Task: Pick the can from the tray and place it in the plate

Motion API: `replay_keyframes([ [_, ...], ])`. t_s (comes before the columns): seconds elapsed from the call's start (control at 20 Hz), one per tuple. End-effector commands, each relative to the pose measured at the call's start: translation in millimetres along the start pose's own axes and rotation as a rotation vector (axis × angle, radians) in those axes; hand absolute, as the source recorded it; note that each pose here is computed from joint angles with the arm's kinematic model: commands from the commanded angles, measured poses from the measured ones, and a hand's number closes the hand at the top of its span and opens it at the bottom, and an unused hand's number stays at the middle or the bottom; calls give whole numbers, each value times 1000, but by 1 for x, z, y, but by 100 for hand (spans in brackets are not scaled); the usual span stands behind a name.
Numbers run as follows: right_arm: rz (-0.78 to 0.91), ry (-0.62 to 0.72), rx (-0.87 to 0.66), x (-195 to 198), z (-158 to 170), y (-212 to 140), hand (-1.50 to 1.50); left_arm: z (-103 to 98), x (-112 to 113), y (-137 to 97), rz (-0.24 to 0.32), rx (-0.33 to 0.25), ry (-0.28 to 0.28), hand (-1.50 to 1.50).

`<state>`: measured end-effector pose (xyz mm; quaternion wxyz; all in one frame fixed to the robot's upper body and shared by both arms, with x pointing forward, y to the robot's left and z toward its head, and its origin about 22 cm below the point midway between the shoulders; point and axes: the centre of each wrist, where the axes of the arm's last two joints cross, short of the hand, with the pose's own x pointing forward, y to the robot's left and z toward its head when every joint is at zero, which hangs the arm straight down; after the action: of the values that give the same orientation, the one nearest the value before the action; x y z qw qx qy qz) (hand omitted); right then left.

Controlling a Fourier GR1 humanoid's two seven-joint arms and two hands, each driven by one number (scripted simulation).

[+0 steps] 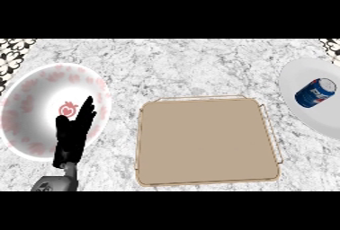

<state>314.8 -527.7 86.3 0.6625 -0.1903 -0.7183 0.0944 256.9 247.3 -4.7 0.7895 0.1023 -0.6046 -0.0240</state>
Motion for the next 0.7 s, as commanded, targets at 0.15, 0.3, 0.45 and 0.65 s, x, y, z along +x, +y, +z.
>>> replay_keyframes([
  [0.15,-112,-36,21,-16,17,-4,-150,7,3,-4,-4,3,0,0],
  [0.3,-124,-75,41,-24,32,-14,-150,4,10,5,-6,2,11,0],
  [0.45,-109,-82,30,-35,25,15,-150,7,0,4,-4,-11,1,0],
  [0.65,-84,-76,26,-35,29,9,-150,-11,1,-14,-4,1,-7,0],
])
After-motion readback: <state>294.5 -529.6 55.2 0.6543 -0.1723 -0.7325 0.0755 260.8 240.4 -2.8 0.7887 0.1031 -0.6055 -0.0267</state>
